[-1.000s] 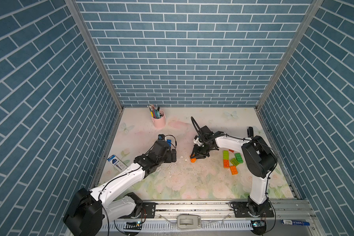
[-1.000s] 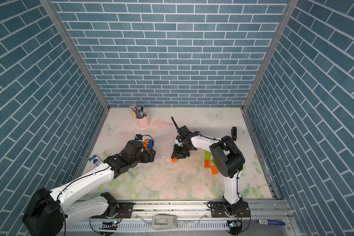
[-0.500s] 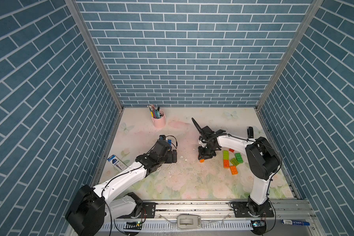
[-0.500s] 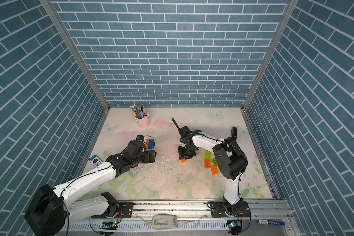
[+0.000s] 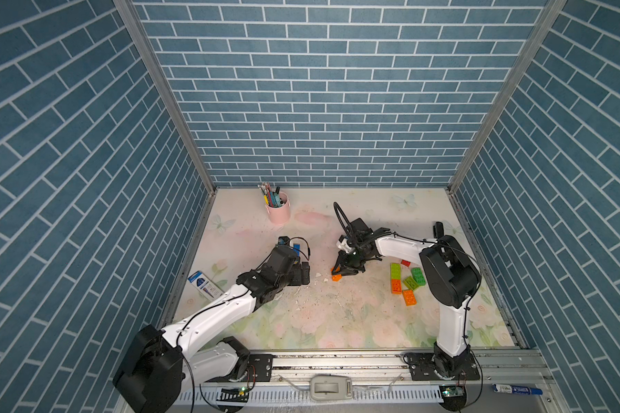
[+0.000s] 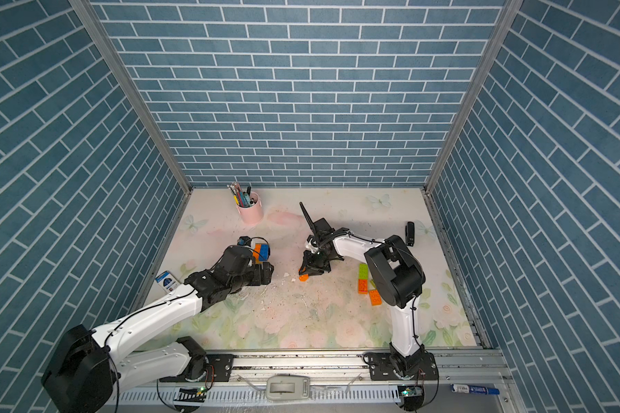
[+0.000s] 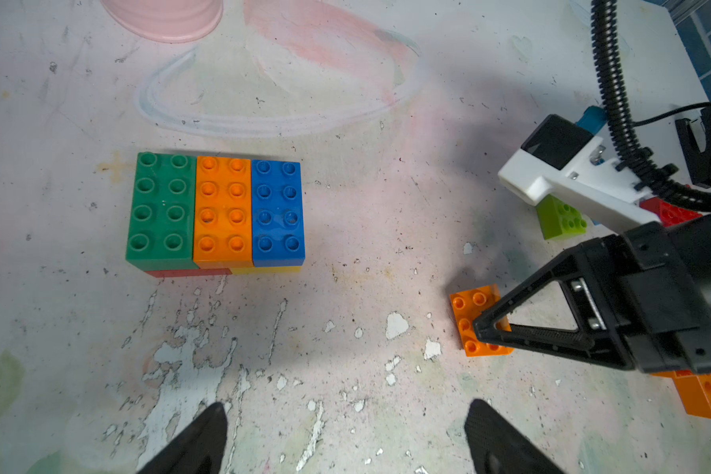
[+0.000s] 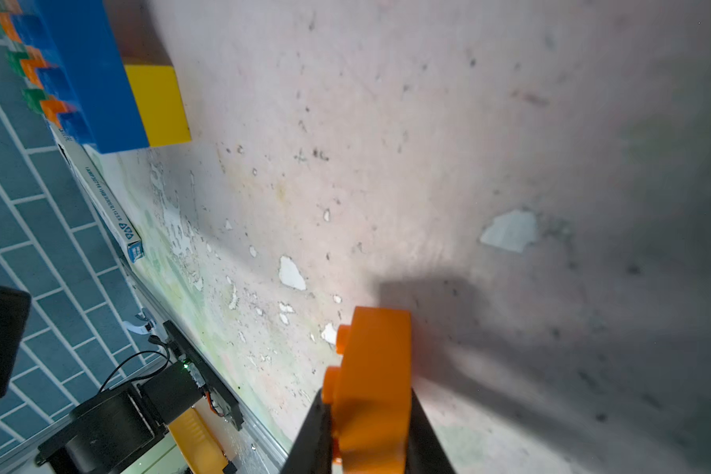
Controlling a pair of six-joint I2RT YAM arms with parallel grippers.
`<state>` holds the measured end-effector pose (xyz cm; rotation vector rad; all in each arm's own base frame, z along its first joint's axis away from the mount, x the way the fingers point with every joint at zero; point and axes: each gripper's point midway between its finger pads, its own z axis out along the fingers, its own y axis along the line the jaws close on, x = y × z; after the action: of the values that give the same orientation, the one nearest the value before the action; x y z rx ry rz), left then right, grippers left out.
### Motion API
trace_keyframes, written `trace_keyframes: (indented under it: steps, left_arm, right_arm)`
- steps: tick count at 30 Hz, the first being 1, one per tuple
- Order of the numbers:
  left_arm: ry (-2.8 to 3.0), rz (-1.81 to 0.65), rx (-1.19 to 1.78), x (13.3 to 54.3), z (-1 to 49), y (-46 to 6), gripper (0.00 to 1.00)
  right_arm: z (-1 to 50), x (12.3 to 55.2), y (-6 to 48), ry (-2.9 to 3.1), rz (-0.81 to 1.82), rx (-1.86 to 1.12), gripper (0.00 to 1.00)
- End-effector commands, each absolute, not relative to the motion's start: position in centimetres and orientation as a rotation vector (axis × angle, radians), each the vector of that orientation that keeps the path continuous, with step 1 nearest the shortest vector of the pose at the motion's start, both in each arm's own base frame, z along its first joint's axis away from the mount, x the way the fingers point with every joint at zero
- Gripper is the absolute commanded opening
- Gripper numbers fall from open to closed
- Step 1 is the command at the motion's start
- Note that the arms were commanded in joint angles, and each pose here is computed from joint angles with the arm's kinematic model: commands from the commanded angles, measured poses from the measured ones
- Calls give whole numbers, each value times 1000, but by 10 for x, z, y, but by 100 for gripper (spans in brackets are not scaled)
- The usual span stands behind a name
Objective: Assemble a rectangle with lego
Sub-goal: Adjust the lego brick at the center of the board.
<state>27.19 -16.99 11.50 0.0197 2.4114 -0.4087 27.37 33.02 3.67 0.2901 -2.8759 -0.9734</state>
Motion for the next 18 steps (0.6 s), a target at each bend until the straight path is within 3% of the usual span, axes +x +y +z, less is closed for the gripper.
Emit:
trace_keyframes:
  steps: [1, 5, 8, 18]
  left_arm:
    - [2410, -420, 13, 272, 114, -170, 92]
    - [2411, -429, 20, 273, 116, -173, 92]
    - [2408, -444, 20, 275, 117, -176, 91]
    - [2408, -431, 15, 275, 117, -175, 91]
  right_arm:
    - [12, 275, 293, -2974, -649, 259, 31]
    - [17, 273, 264, -3055, -385, 352, 43]
    - [28, 274, 259, -3081, -347, 395, 53]
    - [66, 282, 263, -3178, -134, 542, 56]
